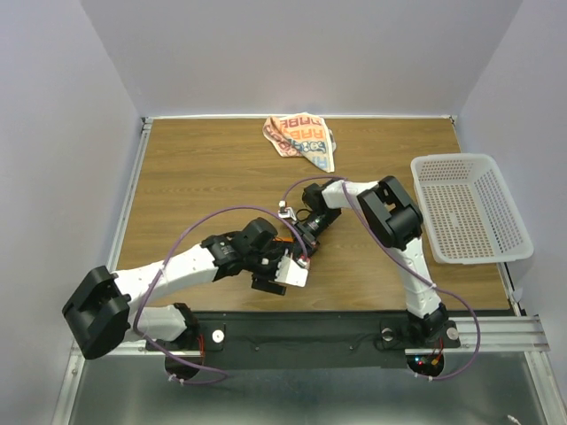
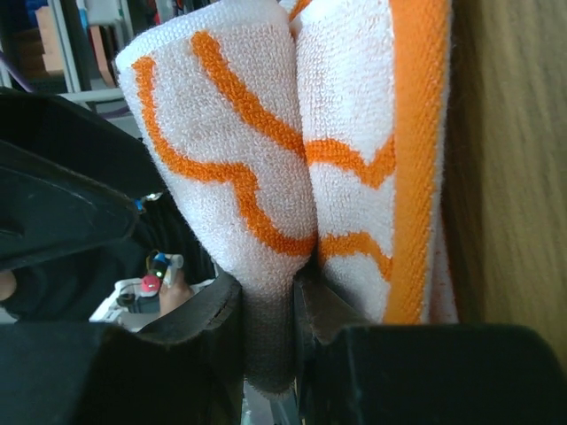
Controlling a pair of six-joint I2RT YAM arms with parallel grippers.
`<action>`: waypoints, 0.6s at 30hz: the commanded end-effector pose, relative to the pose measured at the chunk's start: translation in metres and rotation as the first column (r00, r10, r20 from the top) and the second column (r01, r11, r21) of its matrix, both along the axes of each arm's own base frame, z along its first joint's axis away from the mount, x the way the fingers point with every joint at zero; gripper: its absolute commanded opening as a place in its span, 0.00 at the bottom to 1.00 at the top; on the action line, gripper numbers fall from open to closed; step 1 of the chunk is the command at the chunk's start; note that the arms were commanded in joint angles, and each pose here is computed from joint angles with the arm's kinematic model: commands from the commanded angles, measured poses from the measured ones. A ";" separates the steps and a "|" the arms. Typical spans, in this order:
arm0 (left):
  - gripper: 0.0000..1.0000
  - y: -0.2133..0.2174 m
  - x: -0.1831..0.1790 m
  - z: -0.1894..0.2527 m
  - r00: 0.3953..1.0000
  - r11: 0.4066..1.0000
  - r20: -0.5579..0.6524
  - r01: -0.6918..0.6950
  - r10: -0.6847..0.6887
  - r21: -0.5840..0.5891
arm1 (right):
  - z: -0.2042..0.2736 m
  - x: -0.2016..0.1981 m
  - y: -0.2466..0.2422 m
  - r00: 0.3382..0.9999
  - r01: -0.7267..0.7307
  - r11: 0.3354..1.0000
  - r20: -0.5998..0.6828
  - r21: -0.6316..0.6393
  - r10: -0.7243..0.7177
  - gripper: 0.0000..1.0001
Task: Roll the towels
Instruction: Roll the towel
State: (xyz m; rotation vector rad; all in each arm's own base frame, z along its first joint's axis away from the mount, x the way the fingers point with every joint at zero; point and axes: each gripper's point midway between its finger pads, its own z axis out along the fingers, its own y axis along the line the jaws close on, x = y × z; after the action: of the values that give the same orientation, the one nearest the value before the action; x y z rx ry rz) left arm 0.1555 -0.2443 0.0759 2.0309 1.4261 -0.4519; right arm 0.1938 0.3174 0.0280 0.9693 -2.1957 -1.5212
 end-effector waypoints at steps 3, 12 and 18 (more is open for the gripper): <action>0.85 -0.020 0.031 0.008 0.978 0.996 0.194 -0.069 0.077 -0.048 | -0.025 0.011 -0.010 1.000 0.004 0.998 -0.005 -0.068 -0.004 0.05; 0.75 -0.016 0.031 -0.014 0.939 0.998 0.338 -0.059 0.056 0.000 | -0.029 0.014 -0.012 0.997 0.019 0.998 -0.068 -0.062 -0.023 0.06; 0.68 -0.016 0.035 -0.027 0.927 0.995 0.366 -0.095 0.078 0.028 | -0.031 0.014 -0.013 0.996 0.012 0.998 -0.091 -0.067 -0.018 0.08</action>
State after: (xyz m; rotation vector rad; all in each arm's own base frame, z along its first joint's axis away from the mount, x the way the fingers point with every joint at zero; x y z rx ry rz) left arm 0.1795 -0.2573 0.0501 1.9951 1.2979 -0.0734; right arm 0.2018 0.3158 0.0267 0.7862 -2.1324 -1.5485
